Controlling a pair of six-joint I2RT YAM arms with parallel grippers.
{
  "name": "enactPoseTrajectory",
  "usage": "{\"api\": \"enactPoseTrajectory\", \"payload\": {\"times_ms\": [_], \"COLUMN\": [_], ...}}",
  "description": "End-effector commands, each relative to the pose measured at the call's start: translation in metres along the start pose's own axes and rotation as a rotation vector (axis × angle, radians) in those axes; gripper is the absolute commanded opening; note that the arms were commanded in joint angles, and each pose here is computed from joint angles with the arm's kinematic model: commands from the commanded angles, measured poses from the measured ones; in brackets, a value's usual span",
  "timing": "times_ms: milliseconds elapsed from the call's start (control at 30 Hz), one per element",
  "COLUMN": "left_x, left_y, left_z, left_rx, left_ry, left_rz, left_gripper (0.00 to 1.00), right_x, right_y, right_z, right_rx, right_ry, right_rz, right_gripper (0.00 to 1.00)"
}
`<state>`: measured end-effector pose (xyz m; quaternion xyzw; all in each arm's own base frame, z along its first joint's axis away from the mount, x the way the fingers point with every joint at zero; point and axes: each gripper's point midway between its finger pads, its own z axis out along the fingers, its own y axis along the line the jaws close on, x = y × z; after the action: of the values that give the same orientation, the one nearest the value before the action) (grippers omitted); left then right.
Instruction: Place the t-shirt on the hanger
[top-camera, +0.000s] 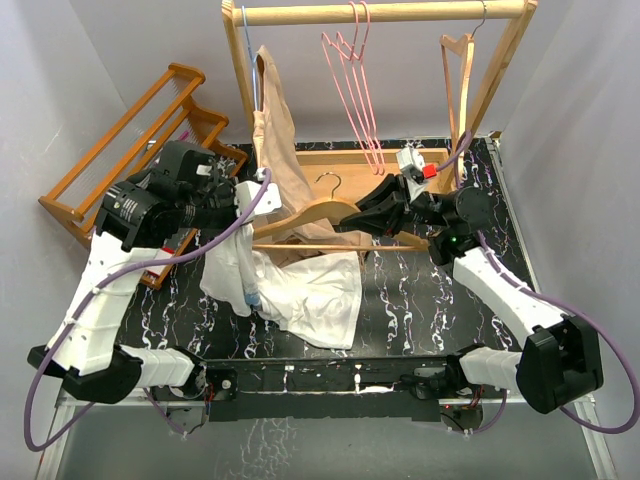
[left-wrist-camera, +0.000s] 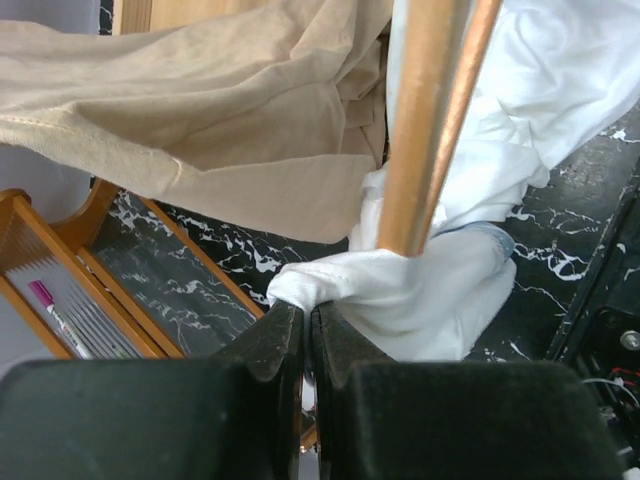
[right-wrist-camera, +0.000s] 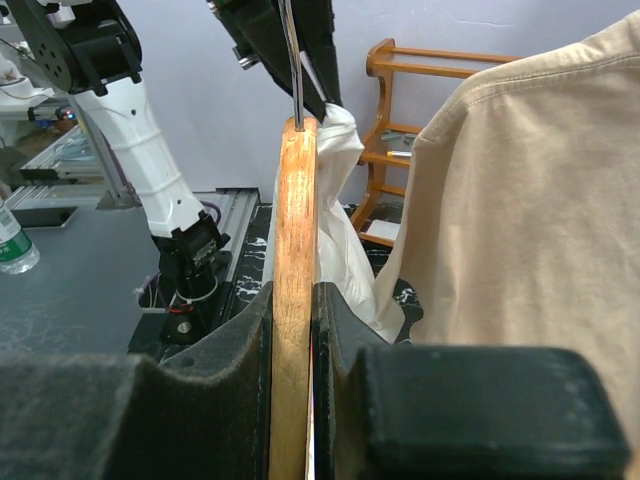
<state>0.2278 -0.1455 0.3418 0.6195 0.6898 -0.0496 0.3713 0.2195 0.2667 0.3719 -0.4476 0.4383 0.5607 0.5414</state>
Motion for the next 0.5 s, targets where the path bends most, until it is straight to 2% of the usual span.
{"api": "enactPoseTrajectory", "payload": {"times_ms": [0,233,467], "left_x": [-0.015,-0.037,-0.073], "left_y": [0.021,0.023,0.014], "left_z": [0.006,0.026,0.028], "left_rx": [-0.071,0.002,0.120], "left_ry": [-0.052,-0.131,-0.253], "left_rz": [0.033,0.012,-0.045], "left_gripper": [0.00,0.00,0.00], "right_x": [-0.014,-0.017,-0.023], "right_y": [0.027,0.024,-0.006], "right_z": [0.001,0.002,0.001], "right_rx": [-0.069,-0.050,0.120], "right_ry": [-0.003,-0.004,-0.057], "right_rz": [-0.078,-0.085,-0.100], "right_gripper": [0.08,0.08,0.08]}}
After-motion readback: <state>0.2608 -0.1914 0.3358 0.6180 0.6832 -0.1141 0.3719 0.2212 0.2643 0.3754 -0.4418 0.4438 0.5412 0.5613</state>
